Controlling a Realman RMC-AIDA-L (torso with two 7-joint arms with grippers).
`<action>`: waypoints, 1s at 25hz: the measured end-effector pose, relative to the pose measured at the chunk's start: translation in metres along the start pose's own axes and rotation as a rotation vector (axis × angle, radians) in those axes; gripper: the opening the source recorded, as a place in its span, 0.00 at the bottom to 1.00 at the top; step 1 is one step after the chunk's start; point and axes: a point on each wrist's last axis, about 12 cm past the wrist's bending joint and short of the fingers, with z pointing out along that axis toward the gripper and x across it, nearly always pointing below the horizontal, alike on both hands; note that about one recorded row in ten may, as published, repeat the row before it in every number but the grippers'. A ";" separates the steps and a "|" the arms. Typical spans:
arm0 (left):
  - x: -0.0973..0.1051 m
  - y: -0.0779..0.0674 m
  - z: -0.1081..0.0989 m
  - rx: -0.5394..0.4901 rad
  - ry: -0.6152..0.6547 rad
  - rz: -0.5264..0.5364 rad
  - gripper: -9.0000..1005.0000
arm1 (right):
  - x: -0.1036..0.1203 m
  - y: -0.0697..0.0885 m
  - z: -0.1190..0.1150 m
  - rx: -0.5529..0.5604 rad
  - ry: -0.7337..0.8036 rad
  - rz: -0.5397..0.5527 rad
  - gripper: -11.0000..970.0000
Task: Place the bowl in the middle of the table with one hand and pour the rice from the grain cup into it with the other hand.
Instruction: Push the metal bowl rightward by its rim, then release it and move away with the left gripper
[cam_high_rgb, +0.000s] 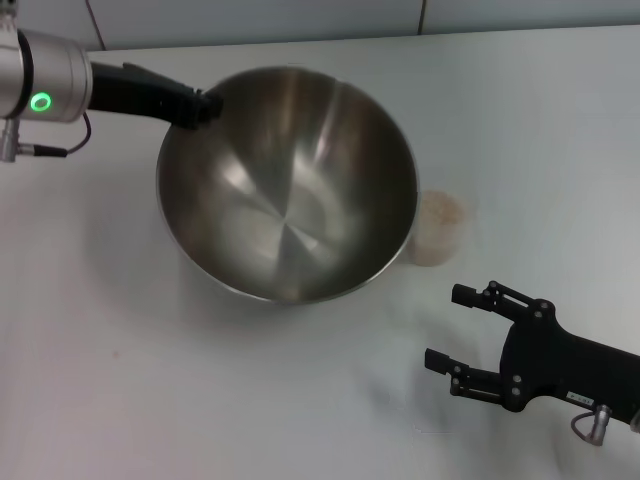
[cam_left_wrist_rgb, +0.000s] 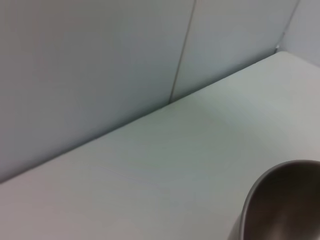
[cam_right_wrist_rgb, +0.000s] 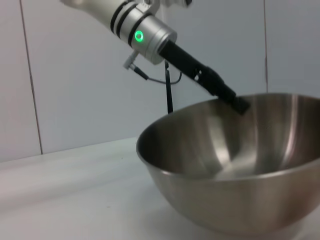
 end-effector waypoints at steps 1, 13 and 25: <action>0.000 0.000 0.000 0.000 0.000 0.000 0.10 | 0.000 0.000 0.000 0.000 0.000 0.000 0.85; 0.014 0.005 0.011 -0.010 0.022 -0.018 0.12 | 0.000 0.000 0.000 0.000 -0.001 -0.002 0.85; 0.012 0.004 0.012 -0.004 0.001 -0.025 0.14 | 0.000 0.000 0.000 0.000 -0.002 -0.003 0.85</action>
